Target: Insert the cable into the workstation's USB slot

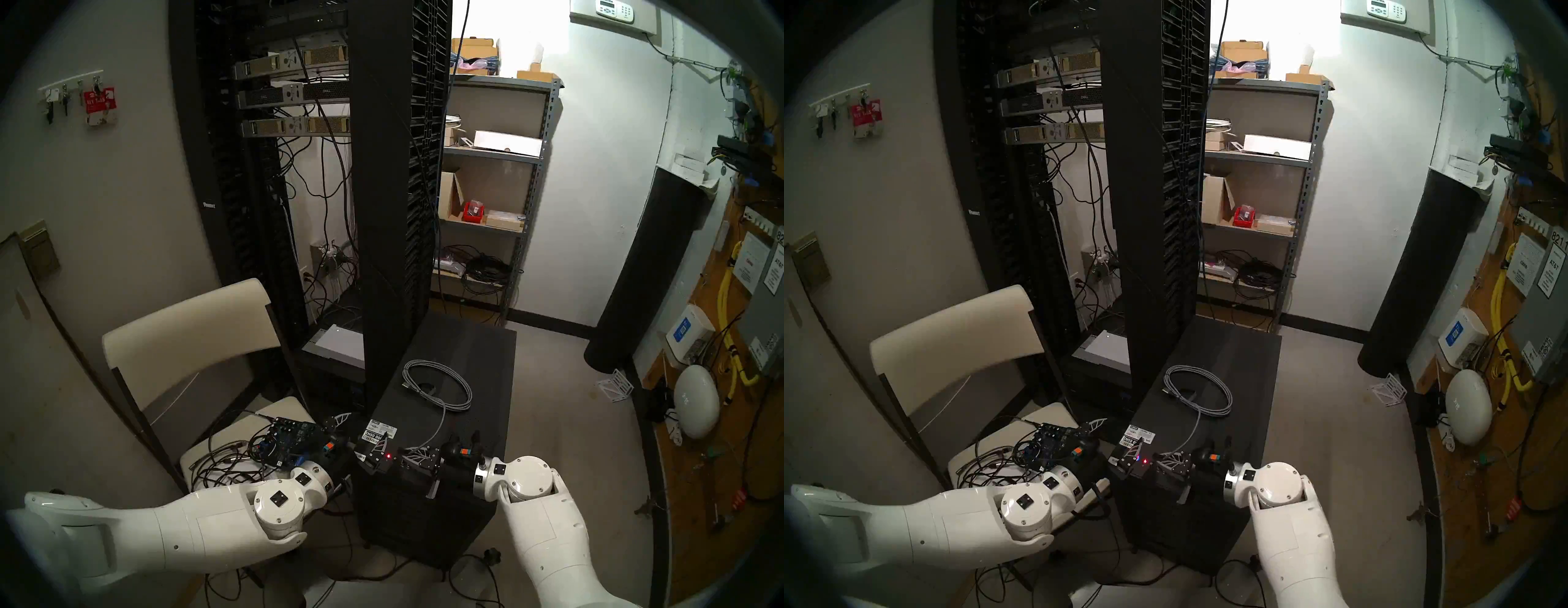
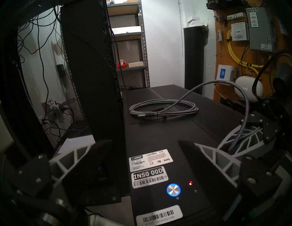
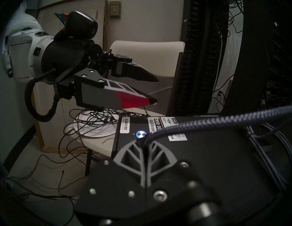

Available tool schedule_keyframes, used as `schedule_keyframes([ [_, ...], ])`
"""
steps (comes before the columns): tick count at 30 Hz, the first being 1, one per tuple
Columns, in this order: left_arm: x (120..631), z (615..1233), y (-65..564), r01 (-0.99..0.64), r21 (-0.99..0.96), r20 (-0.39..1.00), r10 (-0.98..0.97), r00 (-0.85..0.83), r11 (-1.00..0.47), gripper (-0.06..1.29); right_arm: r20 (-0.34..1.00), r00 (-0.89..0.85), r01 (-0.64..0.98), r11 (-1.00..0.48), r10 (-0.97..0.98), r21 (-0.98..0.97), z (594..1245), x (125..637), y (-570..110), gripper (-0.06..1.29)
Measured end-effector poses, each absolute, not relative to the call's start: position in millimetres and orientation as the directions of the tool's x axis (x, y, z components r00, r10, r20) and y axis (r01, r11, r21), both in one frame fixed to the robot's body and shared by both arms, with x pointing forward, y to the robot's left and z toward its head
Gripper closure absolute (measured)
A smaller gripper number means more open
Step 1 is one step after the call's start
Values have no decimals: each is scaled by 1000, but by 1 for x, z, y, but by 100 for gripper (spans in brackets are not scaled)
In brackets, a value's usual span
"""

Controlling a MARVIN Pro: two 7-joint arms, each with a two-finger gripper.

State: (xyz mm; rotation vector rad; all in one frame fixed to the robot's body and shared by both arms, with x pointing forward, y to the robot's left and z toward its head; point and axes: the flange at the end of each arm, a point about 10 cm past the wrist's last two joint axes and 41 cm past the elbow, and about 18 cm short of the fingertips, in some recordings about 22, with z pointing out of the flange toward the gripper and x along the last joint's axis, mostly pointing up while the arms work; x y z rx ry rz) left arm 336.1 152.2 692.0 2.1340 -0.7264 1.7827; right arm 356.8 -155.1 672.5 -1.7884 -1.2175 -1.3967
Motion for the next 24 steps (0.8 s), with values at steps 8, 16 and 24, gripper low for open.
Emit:
schedule_keyframes([
  [8, 336, 692, 152, -529, -112, 972, -204, 119, -841, 5, 941, 41, 895, -431, 337, 115, 672, 361, -152, 125],
  [16, 337, 691, 153, -526, -111, 972, -203, 121, -843, 5, 937, 50, 898, -427, 345, 109, 672, 364, -146, 125],
  [24, 337, 691, 154, -526, -110, 972, -203, 122, -843, 6, 934, 58, 893, -436, 352, 109, 672, 362, -146, 125],
])
